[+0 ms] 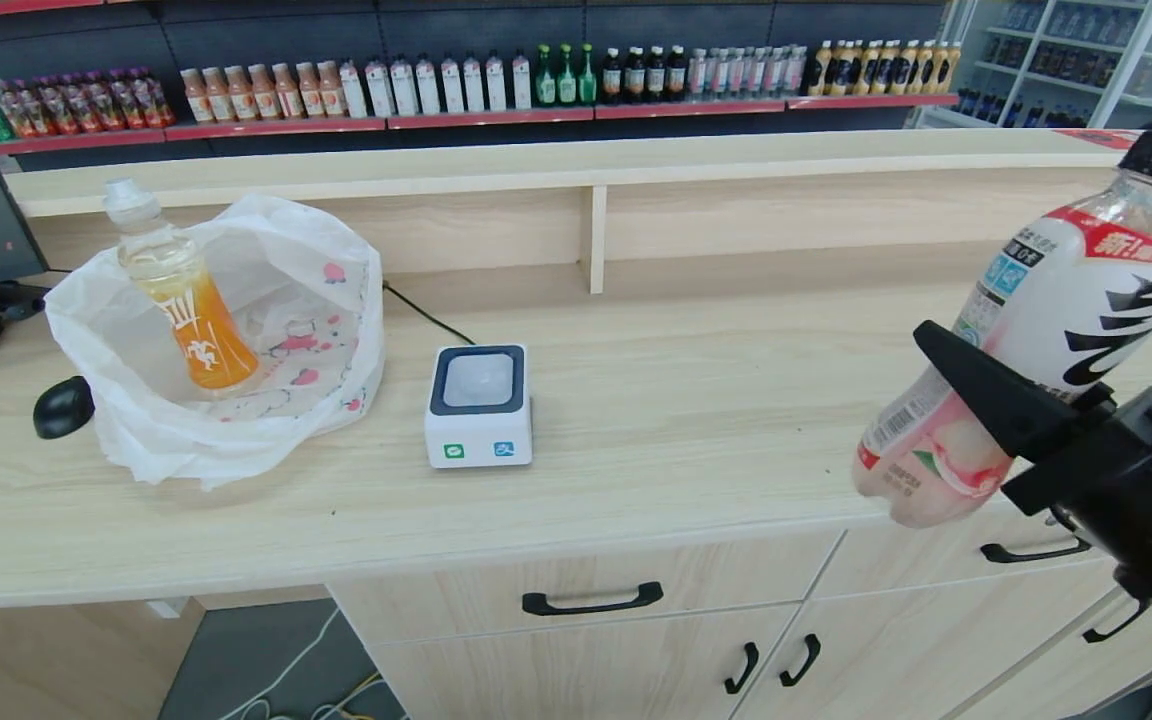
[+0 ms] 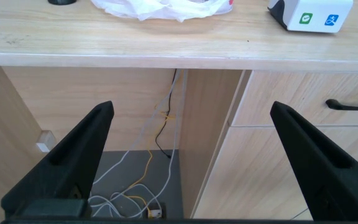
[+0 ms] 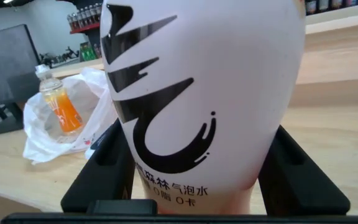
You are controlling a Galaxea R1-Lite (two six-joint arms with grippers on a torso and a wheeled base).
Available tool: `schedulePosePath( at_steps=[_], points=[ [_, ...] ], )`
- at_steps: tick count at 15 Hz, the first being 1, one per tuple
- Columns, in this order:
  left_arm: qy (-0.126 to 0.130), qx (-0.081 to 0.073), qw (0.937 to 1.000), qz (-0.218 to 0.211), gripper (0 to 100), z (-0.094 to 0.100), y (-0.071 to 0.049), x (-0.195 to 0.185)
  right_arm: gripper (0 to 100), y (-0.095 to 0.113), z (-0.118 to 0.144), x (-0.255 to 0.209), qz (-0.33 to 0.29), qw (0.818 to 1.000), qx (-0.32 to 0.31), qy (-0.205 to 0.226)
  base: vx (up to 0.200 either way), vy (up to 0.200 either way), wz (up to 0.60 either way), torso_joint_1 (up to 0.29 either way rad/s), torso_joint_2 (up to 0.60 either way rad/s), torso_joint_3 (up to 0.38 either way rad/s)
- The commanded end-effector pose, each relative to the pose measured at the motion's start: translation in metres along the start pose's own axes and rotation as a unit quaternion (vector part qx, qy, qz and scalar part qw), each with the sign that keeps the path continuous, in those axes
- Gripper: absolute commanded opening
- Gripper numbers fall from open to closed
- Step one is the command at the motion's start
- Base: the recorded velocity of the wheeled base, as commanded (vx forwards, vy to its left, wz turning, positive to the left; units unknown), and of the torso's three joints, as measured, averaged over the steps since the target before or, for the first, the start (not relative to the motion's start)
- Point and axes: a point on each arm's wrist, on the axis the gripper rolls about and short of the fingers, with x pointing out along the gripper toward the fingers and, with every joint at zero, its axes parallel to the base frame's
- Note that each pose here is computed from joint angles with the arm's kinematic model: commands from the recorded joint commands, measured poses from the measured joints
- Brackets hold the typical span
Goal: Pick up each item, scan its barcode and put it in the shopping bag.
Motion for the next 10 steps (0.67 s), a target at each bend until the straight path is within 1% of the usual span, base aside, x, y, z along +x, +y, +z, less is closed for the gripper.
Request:
schedulePosePath(
  at_steps=[1, 2, 3, 6, 8, 9, 10],
  points=[
    [0.0, 0.0, 1.0, 0.0, 100, 0.0, 0.0, 0.0, 0, 0.001, 0.003, -0.008, 0.005, 1.0, 0.005, -0.002, 0.0, 0.0, 0.0, 0.0, 0.0, 0.0],
    [0.0, 0.0, 1.0, 0.0, 100, 0.0, 0.0, 0.0, 0, 0.002, 0.002, -0.01, 0.037, 0.999, 0.026, 0.007, 0.0, 0.0, 0.0, 0.0, 0.0, 0.0],
    [0.0, 0.0, 1.0, 0.0, 100, 0.0, 0.0, 0.0, 0, 0.003, 0.002, -0.009, 0.055, 0.998, 0.034, 0.01, 0.0, 0.0, 0.0, 0.0, 0.0, 0.0],
    [0.0, 0.0, 1.0, 0.0, 100, 0.0, 0.0, 0.0, 0, 0.005, -0.005, -0.008, 0.112, 0.991, 0.066, 0.038, 0.0, 0.0, 0.0, 0.0, 0.0, 0.0],
    [0.0, 0.0, 1.0, 0.0, 100, 0.0, 0.0, 0.0, 0, 0.007, -0.009, -0.003, 0.143, 0.984, 0.09, 0.054, 0.0, 0.0, 0.0, 0.0, 0.0, 0.0],
    [0.0, 0.0, 1.0, 0.0, 100, 0.0, 0.0, 0.0, 0, 0.011, -0.011, 0.0, 0.168, 0.977, 0.114, 0.066, 0.0, 0.0, 0.0, 0.0, 0.0, 0.0],
    [0.0, 0.0, 1.0, 0.0, 100, 0.0, 0.0, 0.0, 0, 0.015, -0.013, 0.002, 0.179, 0.972, 0.136, 0.073, 0.0, 0.0, 0.0, 0.0, 0.0, 0.0]
  ],
)
